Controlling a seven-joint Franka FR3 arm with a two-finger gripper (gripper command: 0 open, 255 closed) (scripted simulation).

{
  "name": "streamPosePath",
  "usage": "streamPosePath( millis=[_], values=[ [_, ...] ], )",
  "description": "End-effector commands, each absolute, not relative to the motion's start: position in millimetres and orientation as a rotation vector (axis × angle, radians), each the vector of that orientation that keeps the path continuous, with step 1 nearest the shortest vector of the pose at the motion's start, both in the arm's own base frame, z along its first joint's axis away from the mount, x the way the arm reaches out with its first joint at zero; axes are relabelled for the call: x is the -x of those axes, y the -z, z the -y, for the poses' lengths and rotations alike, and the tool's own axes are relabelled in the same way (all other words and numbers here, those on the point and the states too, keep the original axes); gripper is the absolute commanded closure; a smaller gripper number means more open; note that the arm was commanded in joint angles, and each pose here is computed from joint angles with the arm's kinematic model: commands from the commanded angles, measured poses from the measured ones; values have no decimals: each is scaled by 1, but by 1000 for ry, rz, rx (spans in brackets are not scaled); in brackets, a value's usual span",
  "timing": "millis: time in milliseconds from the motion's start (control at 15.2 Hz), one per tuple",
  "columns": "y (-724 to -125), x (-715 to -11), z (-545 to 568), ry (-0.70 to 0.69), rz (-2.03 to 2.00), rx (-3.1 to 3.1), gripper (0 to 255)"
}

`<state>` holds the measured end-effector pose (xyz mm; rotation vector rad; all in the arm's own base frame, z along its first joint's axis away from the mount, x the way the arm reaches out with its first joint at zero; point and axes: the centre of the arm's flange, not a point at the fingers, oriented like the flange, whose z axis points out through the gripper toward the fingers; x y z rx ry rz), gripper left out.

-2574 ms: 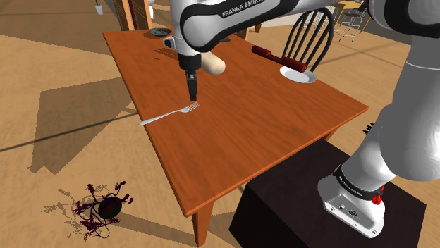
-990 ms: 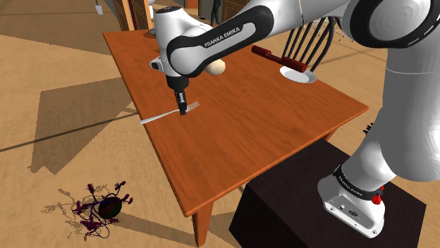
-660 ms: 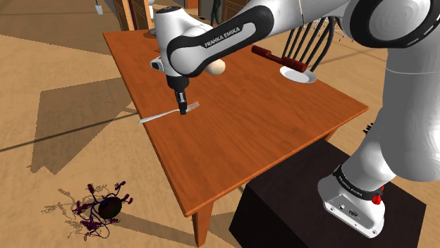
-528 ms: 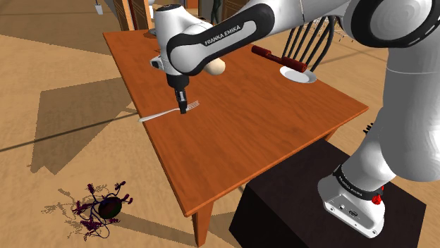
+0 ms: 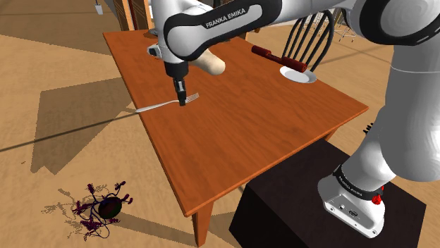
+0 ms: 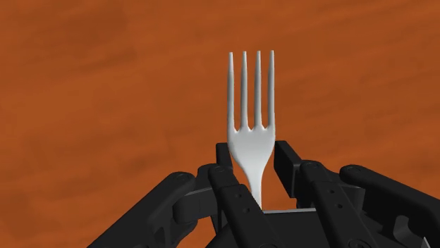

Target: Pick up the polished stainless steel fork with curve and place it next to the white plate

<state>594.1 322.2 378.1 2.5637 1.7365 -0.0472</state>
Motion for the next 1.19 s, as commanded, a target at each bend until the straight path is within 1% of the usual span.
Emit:
streamPosePath(
  millis=[0,462,1122],
  values=[
    [-389,-594,-321,48,-1736,-2564,255],
    [-426,-594,-321,48,-1736,-2564,255],
    [-426,-548,-197,48,-1736,-2564,255]
  ],
)
